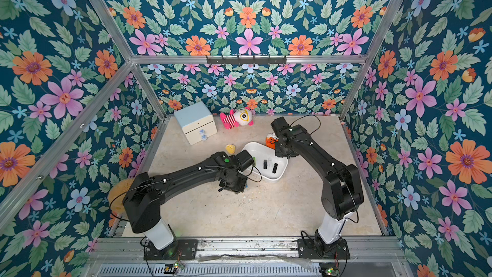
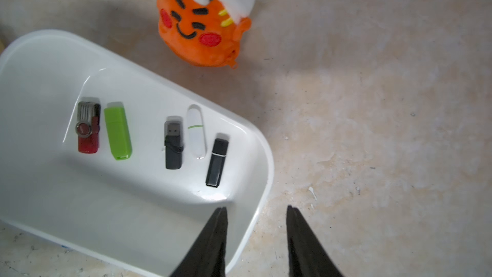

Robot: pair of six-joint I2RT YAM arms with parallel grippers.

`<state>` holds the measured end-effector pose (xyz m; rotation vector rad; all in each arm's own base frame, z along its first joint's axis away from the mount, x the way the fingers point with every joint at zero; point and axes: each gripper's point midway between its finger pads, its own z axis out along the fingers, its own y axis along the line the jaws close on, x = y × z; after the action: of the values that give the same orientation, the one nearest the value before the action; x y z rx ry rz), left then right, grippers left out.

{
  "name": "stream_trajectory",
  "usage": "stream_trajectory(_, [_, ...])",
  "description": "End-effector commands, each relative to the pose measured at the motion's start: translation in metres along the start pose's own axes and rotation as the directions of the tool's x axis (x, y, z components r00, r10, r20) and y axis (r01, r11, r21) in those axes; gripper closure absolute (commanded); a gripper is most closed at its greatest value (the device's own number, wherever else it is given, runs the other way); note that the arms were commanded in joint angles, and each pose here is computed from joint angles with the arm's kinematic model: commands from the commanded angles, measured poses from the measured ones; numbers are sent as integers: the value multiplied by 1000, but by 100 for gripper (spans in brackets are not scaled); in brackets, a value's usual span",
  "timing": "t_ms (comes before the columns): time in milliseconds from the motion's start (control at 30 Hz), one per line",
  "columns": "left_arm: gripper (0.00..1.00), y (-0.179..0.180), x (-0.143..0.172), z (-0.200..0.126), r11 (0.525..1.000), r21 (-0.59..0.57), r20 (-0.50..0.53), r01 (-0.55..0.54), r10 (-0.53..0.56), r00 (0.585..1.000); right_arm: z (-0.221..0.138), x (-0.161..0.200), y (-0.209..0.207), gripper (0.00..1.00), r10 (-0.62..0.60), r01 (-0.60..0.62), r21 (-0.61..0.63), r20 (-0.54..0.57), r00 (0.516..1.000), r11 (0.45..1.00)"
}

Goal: Put the usb flash drive into the storage box
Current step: Place the USB flash in the storage box.

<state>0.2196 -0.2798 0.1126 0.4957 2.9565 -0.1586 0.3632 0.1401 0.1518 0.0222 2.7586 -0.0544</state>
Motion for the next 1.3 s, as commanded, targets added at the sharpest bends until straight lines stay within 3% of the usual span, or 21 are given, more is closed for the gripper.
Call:
stream_trajectory(0, [100, 12, -25, -15, 997, -40, 12, -65, 66, 998, -6, 6, -10, 59, 36, -36, 0, -15, 999, 999])
stream_trajectory(200, [100, 6, -89, -17, 995, -25, 60, -98, 99, 993, -14, 13, -22, 58, 50, -50, 9, -3, 999, 999])
stream_trajectory(433, [100, -1, -132, 22, 994, 5, 56, -107, 106, 993, -19, 27, -59, 58, 176, -177, 14, 4, 984, 984])
stream_trajectory(567, [100, -7, -148, 43, 994, 20, 59, -106, 105, 993, -25, 36, -70, 58, 209, -209, 14, 11, 978, 978])
stream_trajectory(833, [100, -20, -179, 55, 992, 73, 121, -100, 90, 989, -24, 54, -76, 58, 223, -222, 23, -8, 975, 975])
stream_trajectory(1267, [100, -34, -191, 86, 986, 140, 127, -87, 69, 989, -24, 63, -79, 58, 228, -228, 29, -15, 974, 973])
